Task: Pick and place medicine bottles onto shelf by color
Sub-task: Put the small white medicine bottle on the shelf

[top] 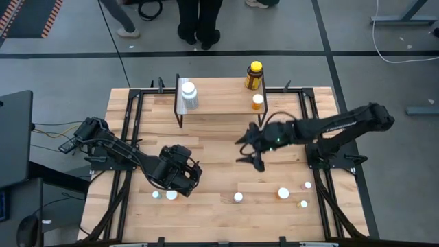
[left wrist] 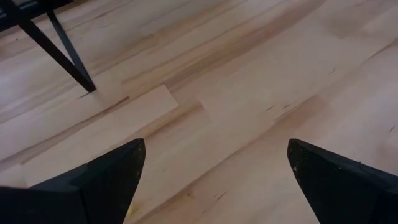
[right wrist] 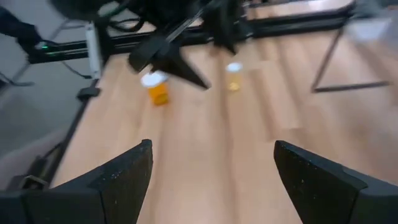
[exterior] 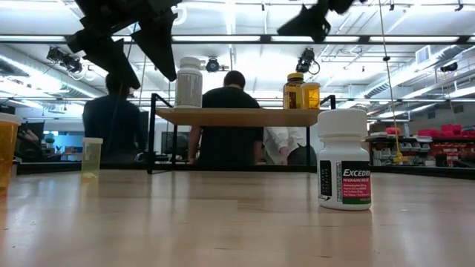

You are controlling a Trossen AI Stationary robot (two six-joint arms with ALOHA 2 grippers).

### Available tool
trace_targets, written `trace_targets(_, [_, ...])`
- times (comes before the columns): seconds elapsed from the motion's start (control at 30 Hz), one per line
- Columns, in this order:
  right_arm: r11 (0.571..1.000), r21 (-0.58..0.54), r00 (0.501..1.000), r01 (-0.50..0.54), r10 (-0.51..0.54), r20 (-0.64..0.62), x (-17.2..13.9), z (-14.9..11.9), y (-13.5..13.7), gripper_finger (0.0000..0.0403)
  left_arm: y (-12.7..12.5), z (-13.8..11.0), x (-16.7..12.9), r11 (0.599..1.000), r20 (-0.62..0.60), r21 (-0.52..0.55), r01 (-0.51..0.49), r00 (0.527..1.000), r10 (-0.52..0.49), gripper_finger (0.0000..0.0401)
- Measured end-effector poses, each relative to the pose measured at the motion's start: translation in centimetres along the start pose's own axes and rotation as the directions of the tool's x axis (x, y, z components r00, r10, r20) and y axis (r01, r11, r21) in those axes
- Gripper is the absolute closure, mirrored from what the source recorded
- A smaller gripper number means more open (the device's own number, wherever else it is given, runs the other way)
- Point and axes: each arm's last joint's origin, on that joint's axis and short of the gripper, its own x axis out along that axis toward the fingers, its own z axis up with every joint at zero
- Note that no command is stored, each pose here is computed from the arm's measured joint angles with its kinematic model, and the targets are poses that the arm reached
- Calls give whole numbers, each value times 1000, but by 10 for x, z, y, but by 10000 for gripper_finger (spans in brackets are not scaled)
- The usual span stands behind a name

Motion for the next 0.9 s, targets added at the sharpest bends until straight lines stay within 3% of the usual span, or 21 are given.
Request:
trace_targets(0.17, [999,29,998,-30,29,55,13,-39,14,67,0,0,0,998,0,63,0,1000,0,1])
trace_targets(0.57, [991,-83,980,-102,115,164,7,-108,55,68,4,12,12,994,2,102,-43,999,43,1])
trace_targets(0.9, [989,-120,981,-82,101,167,-3,-135,74,69,5,16,16,995,3,89,-54,999,54,1])
